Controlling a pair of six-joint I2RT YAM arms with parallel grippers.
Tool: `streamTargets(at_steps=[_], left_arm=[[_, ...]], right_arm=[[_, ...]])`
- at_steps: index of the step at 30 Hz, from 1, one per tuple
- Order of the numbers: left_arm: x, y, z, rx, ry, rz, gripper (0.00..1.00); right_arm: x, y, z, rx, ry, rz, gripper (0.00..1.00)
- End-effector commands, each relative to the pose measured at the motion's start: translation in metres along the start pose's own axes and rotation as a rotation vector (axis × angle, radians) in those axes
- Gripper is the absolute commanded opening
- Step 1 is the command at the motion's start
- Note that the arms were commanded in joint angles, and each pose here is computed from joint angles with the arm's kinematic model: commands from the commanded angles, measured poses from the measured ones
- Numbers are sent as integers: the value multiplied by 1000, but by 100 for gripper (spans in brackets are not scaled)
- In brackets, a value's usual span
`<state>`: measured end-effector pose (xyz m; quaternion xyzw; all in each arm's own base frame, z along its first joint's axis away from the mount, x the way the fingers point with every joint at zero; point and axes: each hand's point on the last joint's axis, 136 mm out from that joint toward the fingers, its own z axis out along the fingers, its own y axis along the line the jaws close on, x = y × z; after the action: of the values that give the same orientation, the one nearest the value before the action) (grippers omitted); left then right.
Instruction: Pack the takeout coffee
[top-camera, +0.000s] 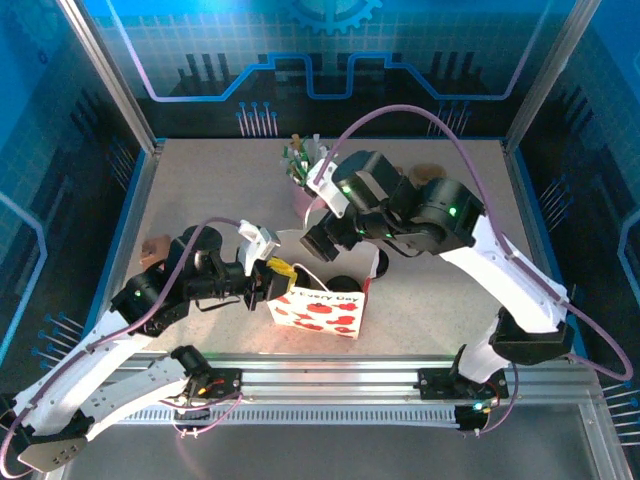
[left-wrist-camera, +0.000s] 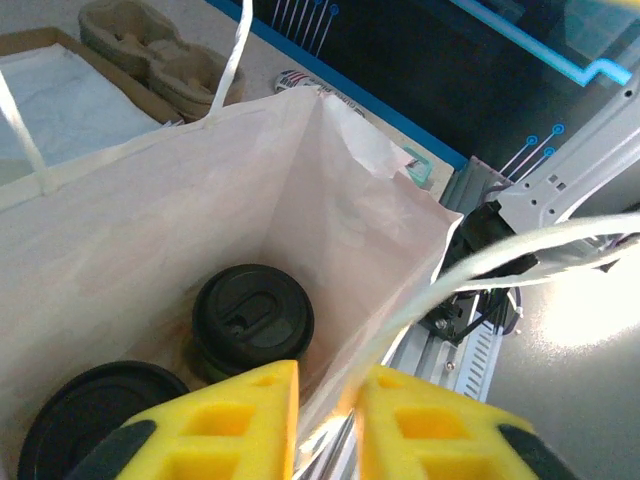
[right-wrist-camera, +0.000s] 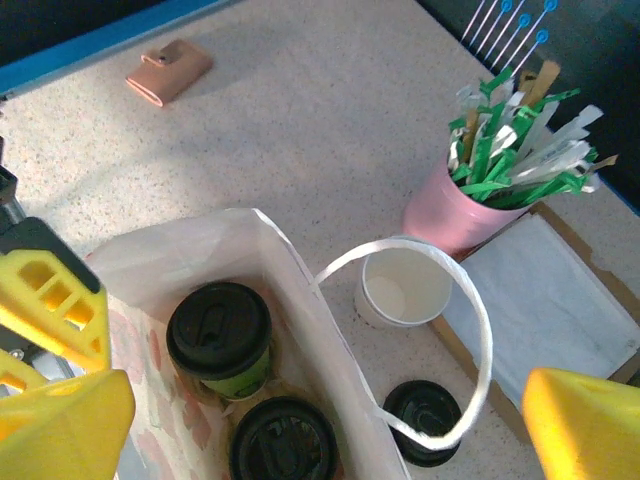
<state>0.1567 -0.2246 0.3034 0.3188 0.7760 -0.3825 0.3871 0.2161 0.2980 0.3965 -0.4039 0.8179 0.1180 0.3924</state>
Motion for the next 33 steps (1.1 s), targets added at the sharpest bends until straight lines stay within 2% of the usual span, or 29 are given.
streamTargets(at_steps=[1,3,8,12,17,26,28,30,33], left_arm=[[-2,0,-5,-15,-5,24,31],[-4,-1,-6,-14,-7,27,40],[-8,-3,-9,-15,-16,32,43],[-15,-6,-14,-15,-37,39,59],[-30,-11,-27,-30,-74,67,72],[-59,-22,-55,-60,-148,119,78],[-67,-21,-60,-84,-172,125,83],[-76,-15,-65,-134,-202,123,89],[-87,-1,-66,-221,-214,121,93]], right_arm=[[-4,-10,-11,40,-50,17,100],[-4,-16,-16,52,-71,38,100],[3,-29,-23,61,-93,92,100],[10,-41,-25,74,-104,148,100],[20,-56,-24,82,-112,232,100],[35,-83,-28,104,-134,358,100],[39,-90,-27,120,-134,380,100],[43,-101,-26,150,-132,408,99],[49,-117,-24,184,-139,456,98]])
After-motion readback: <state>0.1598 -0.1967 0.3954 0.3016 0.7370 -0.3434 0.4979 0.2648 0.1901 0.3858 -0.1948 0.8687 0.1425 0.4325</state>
